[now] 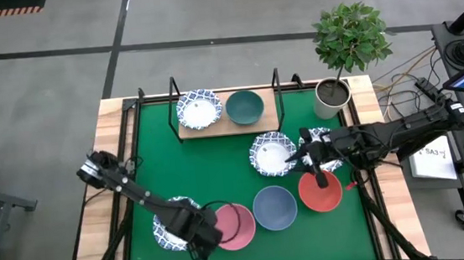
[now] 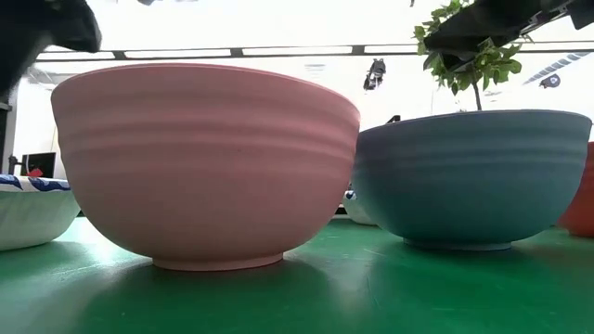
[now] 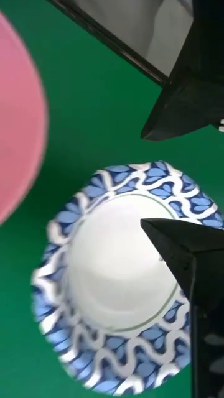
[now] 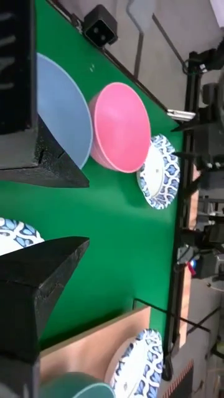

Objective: Place and stack bowls onto a shelf
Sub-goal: Stack the white patterned bowl on top of the white patterned bowl on the shelf

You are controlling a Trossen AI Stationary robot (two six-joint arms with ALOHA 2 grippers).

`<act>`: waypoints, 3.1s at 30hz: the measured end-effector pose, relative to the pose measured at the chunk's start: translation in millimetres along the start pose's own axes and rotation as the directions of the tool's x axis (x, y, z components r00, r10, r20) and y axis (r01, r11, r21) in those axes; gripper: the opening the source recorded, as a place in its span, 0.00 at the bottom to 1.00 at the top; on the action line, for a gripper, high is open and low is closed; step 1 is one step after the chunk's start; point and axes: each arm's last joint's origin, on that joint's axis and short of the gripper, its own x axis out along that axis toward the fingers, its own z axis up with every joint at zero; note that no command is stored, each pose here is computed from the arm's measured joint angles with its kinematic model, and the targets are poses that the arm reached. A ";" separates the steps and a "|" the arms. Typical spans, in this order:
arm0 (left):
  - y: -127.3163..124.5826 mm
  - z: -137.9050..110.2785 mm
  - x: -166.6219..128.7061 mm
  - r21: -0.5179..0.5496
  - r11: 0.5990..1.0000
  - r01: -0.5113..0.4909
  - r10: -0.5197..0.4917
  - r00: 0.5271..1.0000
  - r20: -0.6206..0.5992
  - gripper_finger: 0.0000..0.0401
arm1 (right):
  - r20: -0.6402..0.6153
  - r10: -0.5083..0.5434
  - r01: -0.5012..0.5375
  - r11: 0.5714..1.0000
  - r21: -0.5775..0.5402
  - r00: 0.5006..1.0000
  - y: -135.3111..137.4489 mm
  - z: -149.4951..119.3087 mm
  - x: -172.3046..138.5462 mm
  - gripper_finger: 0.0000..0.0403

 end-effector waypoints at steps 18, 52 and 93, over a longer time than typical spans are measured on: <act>-13.4 -34.7 40.3 -0.120 0.993 -0.013 0.024 0.995 0.095 0.46 | 0.012 0.001 -0.001 1.000 -0.008 1.000 0.0 1.4 0.1 0.32; -20.9 -27.4 -19.6 -0.031 0.999 -0.039 0.043 0.992 0.117 0.00 | 0.011 0.000 0.000 1.000 -0.023 1.000 0.0 2.1 -0.2 0.32; 236.1 133.4 -95.9 0.145 0.812 -0.566 0.497 0.800 0.336 0.00 | 0.007 -0.017 0.017 0.998 -0.059 1.000 -0.6 1.9 -0.2 0.32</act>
